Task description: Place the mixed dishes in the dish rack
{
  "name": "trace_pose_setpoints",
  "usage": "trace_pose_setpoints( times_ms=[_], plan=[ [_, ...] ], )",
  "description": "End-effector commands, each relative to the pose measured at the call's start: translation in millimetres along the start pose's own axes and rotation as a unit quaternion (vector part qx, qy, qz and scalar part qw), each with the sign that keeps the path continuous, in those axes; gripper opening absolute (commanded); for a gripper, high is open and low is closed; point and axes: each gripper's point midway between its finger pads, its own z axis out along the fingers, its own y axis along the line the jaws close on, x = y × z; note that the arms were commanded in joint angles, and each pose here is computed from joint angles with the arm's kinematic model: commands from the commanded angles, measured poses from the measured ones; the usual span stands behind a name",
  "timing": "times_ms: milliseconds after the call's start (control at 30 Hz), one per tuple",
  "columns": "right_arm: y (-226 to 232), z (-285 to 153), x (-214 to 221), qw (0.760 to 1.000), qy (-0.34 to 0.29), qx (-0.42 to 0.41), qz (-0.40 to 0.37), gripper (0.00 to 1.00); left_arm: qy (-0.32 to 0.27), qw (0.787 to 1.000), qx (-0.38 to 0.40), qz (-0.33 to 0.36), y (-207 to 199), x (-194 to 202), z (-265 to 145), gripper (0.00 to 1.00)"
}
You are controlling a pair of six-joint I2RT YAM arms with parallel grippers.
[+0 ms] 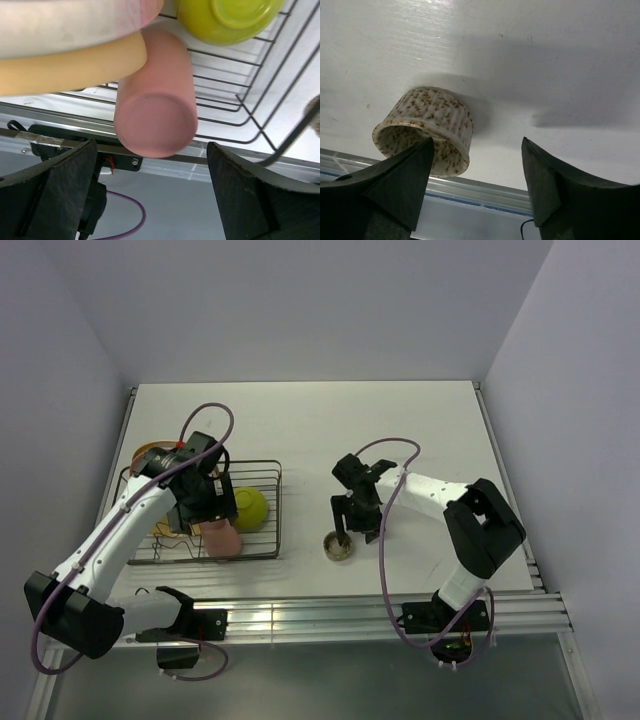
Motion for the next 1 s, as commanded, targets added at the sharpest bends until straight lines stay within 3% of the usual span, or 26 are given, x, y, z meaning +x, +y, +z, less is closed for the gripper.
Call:
trace_pose_setpoints(
  times_ms=[0,67,133,367,500,633,667,767,800,867,900,967],
  plan=[
    [3,8,-3,1.0,-0.009,0.006,-0.002,0.76,-0.021,0.999,0.026,-0.023,-3,-4,-24,0.97],
    [6,11,-1,1.0,-0.004,0.009,-0.006,0.72,-0.023,0.998,0.053,-0.032,-10,-3,-33,0.97],
    [10,15,1,1.0,0.001,0.006,-0.008,0.6,-0.032,0.996,0.08,-0.032,-18,-8,-46,0.97],
    [17,12,3,1.0,0.003,0.007,-0.017,0.0,-0.076,0.978,0.187,-0.052,-50,-32,-109,0.97],
    [31,-21,-9,0.999,-0.026,-0.027,-0.022,0.0,-0.1,0.956,0.276,-0.017,-83,-50,-151,0.99],
    [74,-91,-31,0.985,-0.05,-0.166,-0.015,0.0,-0.107,0.903,0.415,0.024,-124,-49,-185,0.99],
    [91,-111,-25,0.972,-0.024,-0.234,-0.015,0.0,-0.126,0.884,0.449,0.031,-134,-56,-196,0.99],
    [119,-160,-37,0.932,-0.014,-0.362,-0.004,0.0,-0.11,0.853,0.508,0.048,-148,-44,-202,0.99],
    [132,-183,-27,0.906,0.028,-0.422,0.001,0.0,-0.124,0.836,0.531,0.056,-153,-46,-204,0.99],
    [147,-214,-33,0.866,0.023,-0.499,-0.017,0.0,-0.118,0.814,0.565,0.064,-160,-41,-211,0.99],
    [152,-229,-23,0.846,0.063,-0.529,0.005,0.0,-0.13,0.802,0.579,0.07,-163,-42,-213,0.99],
    [162,-252,-29,0.815,0.039,-0.579,-0.018,0.0,-0.143,0.795,0.584,0.077,-164,-45,-217,0.99]
  ],
)
